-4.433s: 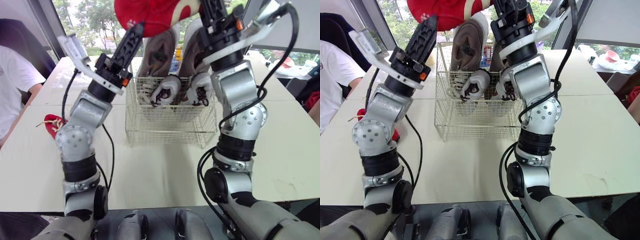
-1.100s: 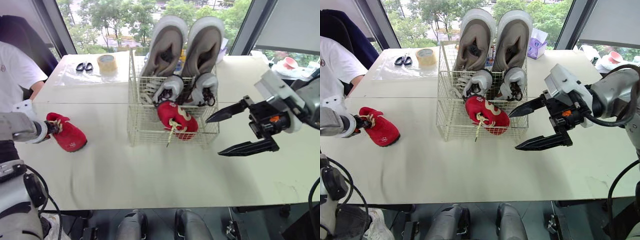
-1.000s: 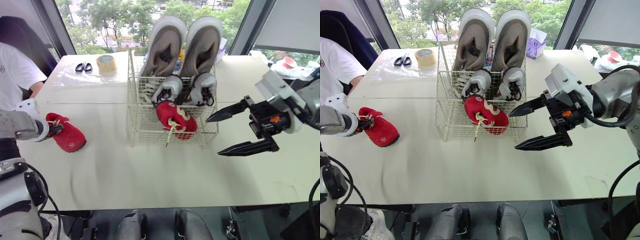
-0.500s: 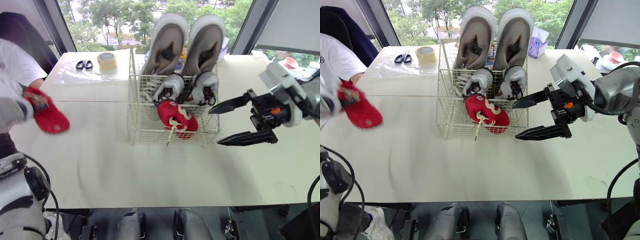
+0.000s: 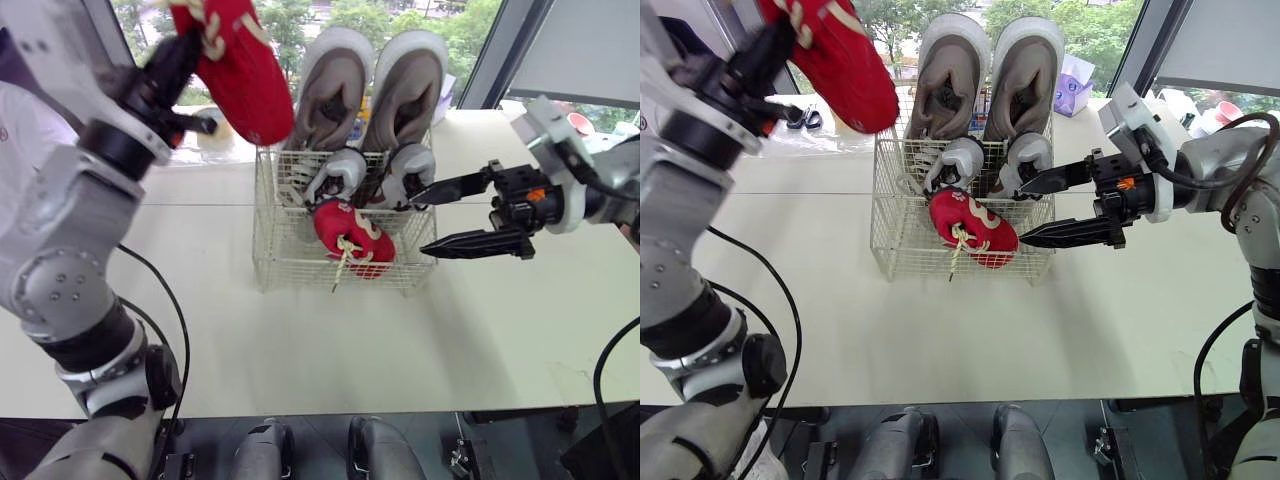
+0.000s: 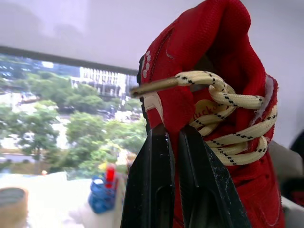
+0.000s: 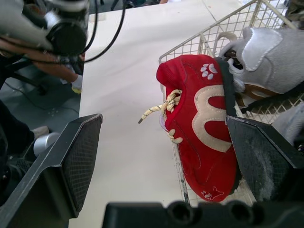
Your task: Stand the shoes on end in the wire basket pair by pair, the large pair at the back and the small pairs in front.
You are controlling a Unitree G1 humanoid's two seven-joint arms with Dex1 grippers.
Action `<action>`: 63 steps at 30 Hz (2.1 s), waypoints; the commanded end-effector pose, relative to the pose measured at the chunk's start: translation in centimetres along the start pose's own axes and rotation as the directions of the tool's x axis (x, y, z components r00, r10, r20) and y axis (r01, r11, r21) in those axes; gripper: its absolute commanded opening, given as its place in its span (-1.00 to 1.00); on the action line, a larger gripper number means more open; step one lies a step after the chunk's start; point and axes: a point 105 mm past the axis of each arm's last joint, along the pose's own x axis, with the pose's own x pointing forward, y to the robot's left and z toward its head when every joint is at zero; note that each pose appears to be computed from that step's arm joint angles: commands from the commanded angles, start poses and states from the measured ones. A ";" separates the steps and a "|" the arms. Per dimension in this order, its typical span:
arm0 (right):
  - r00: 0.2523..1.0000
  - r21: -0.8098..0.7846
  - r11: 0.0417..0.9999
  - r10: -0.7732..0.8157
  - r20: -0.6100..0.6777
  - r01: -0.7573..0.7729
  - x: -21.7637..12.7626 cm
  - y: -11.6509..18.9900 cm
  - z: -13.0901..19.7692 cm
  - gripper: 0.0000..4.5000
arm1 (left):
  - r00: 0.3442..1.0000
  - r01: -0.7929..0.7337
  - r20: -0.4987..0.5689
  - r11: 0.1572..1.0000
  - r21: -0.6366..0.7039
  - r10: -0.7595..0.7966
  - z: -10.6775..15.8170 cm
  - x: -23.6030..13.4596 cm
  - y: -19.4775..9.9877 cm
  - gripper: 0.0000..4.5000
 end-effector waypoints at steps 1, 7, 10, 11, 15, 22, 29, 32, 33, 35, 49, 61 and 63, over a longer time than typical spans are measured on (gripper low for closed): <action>0.999 -0.046 0.998 -0.034 0.022 0.035 -1.0 0.4 1.4 1.00 | 0.999 0.051 -0.012 0.998 0.033 -0.050 -1.4 -1.2 -1.5 -0.99; 0.997 0.021 0.998 -0.064 0.040 0.064 -1.2 0.1 0.8 1.00 | 0.997 0.022 -0.072 0.998 0.055 -0.018 -4.6 -3.1 -2.0 -0.99; 0.997 0.034 0.997 -0.070 0.046 0.068 -1.2 0.1 0.8 1.00 | 0.995 0.020 -0.097 0.996 0.092 -0.011 -5.9 -3.7 -2.2 -0.99; 0.996 0.041 0.996 -0.079 0.049 0.077 -1.3 0.1 0.8 1.00 | 0.993 0.027 -0.116 0.992 0.121 -0.013 -6.6 -3.9 -2.4 -0.99; 0.993 0.063 0.994 -0.099 0.062 0.095 -1.3 0.0 0.8 1.00 | 0.991 0.043 -0.135 0.970 0.239 -0.011 -8.1 -4.3 -2.9 -0.99; 0.991 0.081 0.990 -0.117 0.057 0.112 -1.4 0.2 0.7 1.00 | 0.986 0.086 -0.164 0.931 0.354 -0.029 -10.8 -5.2 -3.7 -0.99; 0.986 0.143 0.976 -0.166 -0.007 0.165 -1.9 1.1 -1.5 1.00 | 0.967 -0.030 -0.240 0.976 0.218 0.083 -12.9 -7.4 -2.5 -0.99; 0.984 0.171 0.969 -0.179 -0.002 0.177 -1.7 1.4 -2.3 1.00 | 0.969 0.021 -0.244 0.984 0.179 0.024 -12.2 -7.6 -3.2 -0.68; 0.984 0.174 0.969 -0.181 -0.001 0.178 -1.6 1.5 -2.4 1.00 | 0.967 0.039 -0.255 0.985 0.170 0.005 -12.1 -7.7 -3.3 -0.54; 0.983 0.178 0.967 -0.184 0.003 0.180 -1.4 1.6 -2.6 1.00 | 0.958 0.078 -0.285 0.985 0.154 -0.032 -12.1 -8.0 -3.6 -0.09; 0.978 0.264 0.942 -0.203 -0.039 0.206 -1.2 2.1 -5.5 1.00 | 0.763 0.146 -0.590 0.959 -0.241 -0.264 -9.4 -14.9 -2.0 0.72; 0.965 0.329 0.909 -0.222 -0.141 0.257 -0.9 2.9 -9.2 1.00 | 0.657 0.082 -0.713 0.963 -0.258 -0.247 -11.6 -19.1 0.1 0.72; 0.965 0.329 0.909 -0.221 -0.141 0.257 -0.9 2.9 -9.4 1.00 | 0.688 0.071 -0.683 0.959 -0.273 -0.245 -11.3 -18.6 0.2 0.72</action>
